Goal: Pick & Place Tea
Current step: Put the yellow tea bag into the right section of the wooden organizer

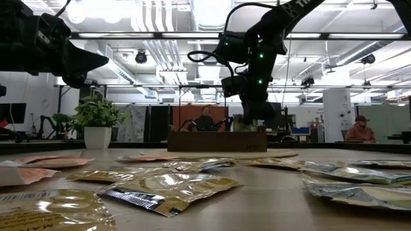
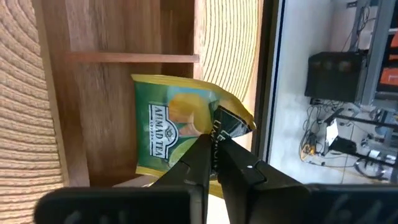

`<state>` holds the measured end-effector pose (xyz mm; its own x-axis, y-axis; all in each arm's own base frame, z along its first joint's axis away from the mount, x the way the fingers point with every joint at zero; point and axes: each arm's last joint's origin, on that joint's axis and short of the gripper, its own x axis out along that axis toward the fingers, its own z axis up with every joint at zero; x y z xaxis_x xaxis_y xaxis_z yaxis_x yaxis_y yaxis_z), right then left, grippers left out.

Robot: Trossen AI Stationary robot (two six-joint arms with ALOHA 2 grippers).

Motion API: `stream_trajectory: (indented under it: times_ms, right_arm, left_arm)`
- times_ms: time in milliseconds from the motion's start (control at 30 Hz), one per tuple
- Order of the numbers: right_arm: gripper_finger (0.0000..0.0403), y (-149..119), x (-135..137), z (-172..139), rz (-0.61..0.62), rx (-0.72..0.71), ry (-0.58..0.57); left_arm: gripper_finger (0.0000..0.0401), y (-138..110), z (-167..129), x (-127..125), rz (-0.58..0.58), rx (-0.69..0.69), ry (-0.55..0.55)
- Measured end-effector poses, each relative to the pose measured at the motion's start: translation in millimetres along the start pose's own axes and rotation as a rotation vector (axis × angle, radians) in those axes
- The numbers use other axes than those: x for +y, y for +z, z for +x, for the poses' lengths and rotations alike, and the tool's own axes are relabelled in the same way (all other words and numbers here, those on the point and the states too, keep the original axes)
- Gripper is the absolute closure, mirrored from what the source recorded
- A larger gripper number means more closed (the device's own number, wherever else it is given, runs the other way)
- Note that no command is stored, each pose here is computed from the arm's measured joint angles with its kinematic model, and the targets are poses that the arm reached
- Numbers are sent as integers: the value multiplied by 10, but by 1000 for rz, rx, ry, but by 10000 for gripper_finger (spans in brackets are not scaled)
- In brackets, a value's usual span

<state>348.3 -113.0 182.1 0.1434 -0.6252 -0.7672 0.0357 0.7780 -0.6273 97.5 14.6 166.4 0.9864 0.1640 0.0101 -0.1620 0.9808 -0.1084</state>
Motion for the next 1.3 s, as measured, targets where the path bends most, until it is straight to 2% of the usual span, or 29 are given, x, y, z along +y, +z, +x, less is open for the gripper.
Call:
stream_trajectory:
  times_ms: [300, 500, 600, 800, 933, 1133, 1300]
  right_arm:
    - [298, -7, 5, 5, 16, 4, -3]
    - [273, -1, -6, -5, 2, 13, -29]
    - [267, 36, -44, -44, -3, 0, -43]
    - [267, 128, -182, -200, -48, 6, -147]
    - [268, 128, -278, -381, -6, 2, -139]
    - [268, 57, -277, -691, 57, -22, -116]
    - [268, -60, -191, -923, 108, -42, -31]
  left_arm:
    - [401, 0, 0, 0, 0, 0, 0]
    - [401, 0, 0, 0, 0, 0, 0]
    - [401, 0, 0, 0, 0, 0, 0]
    - [401, 0, 0, 0, 0, 0, 0]
    - [401, 0, 0, 0, 0, 0, -1]
    - [401, -1, 0, 0, 0, 1, 0]
    - [401, -1, 2, 0, 0, 2, 0]
